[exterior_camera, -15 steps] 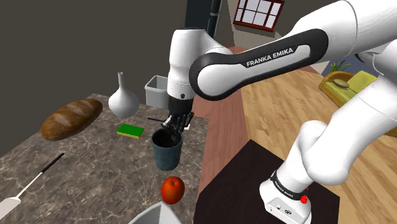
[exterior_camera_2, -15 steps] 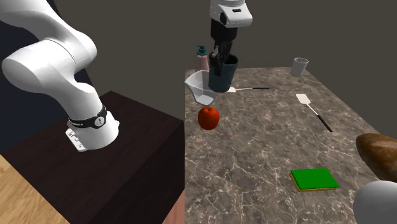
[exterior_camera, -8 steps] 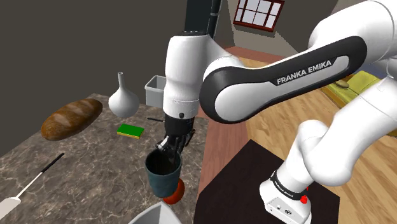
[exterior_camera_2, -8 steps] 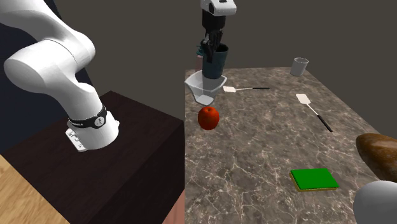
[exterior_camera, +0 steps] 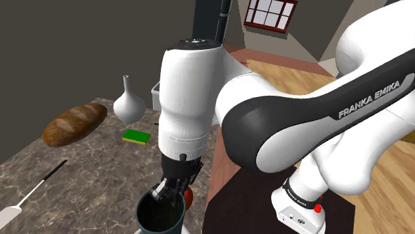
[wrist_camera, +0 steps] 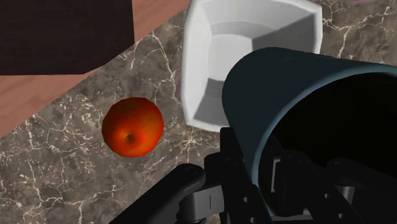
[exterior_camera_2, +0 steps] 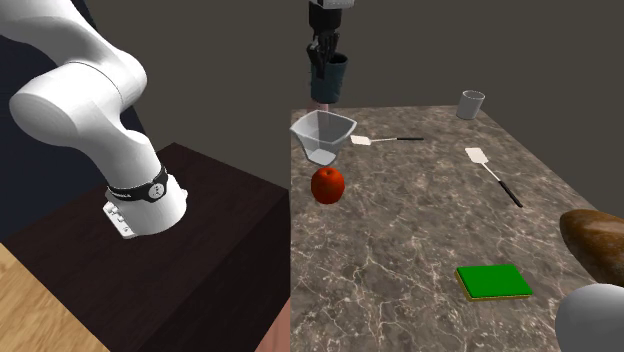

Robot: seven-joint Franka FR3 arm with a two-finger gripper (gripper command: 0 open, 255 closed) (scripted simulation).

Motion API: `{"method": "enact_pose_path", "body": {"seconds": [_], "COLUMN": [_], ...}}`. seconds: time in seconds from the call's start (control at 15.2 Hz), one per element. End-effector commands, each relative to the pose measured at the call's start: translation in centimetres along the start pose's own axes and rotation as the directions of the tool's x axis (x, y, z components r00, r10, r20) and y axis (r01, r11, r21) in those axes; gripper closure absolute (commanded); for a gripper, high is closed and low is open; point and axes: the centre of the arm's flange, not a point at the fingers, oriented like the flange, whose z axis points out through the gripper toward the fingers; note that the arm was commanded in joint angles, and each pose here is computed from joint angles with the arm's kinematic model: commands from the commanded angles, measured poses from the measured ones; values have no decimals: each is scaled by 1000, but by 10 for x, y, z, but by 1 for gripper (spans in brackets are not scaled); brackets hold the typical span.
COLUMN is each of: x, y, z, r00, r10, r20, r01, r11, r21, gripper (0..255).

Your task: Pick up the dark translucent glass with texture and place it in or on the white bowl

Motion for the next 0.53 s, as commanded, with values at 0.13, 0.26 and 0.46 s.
{"method": "enact_pose_path", "body": {"seconds": [0.13, 0.26, 0.46], "x": [-19, -18, -18], "y": [-17, -16, -15], "z": [12, 23, 38], "r00": [1000, 1000, 1000], "r10": [2, 2, 2], "r20": [0, 0, 0], "r01": [-2, -2, -2], "r11": [1000, 1000, 1000], "r21": [0, 0, 0], "gripper": [255, 255, 255]}}
